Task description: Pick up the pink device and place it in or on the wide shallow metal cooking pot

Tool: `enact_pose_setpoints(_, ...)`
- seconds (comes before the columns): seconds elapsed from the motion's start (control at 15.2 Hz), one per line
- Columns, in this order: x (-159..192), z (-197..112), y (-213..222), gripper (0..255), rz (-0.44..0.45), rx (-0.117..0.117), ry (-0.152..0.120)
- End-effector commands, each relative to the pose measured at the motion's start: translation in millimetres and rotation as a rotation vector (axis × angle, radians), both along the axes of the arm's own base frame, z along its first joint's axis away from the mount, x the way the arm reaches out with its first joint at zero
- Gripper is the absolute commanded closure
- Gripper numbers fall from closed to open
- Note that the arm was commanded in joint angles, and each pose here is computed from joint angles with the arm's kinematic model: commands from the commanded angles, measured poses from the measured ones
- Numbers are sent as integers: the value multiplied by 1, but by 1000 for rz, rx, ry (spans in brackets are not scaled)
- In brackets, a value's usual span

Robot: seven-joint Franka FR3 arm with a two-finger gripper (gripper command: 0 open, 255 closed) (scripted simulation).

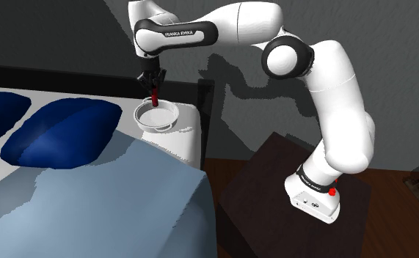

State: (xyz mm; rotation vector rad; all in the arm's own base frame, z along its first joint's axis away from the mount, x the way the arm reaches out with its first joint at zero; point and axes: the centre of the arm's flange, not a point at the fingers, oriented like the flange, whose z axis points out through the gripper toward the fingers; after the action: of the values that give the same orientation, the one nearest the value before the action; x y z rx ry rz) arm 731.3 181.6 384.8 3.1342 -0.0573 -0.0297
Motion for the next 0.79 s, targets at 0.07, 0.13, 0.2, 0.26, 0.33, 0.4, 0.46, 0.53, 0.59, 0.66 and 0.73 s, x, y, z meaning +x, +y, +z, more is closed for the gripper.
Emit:
enact_pose_setpoints(0.07,-1,-17,-1,255,0,0,-1)
enact_pose_setpoints(0.13,-1,-22,-1,255,0,0,-1)
enact_pose_setpoints(0.2,-1,-27,-1,255,0,0,-1)
enact_pose_setpoints(0.26,-1,-32,-1,255,0,0,-1)
enact_pose_setpoints(0.33,-1,-38,-1,255,0,0,-1)
enact_pose_setpoints(0.4,-1,-43,-1,255,0,0,-1)
enact_pose_setpoints(0.46,-1,-47,-1,255,0,0,-1)
enact_pose_setpoints(0.53,-1,-47,-1,255,0,0,-1)
enact_pose_setpoints(0.59,-1,-47,-1,255,0,0,-1)
enact_pose_setpoints(0.66,-1,-47,-1,255,0,0,-1)
enact_pose_setpoints(0.73,-1,-47,-1,255,0,0,-1)
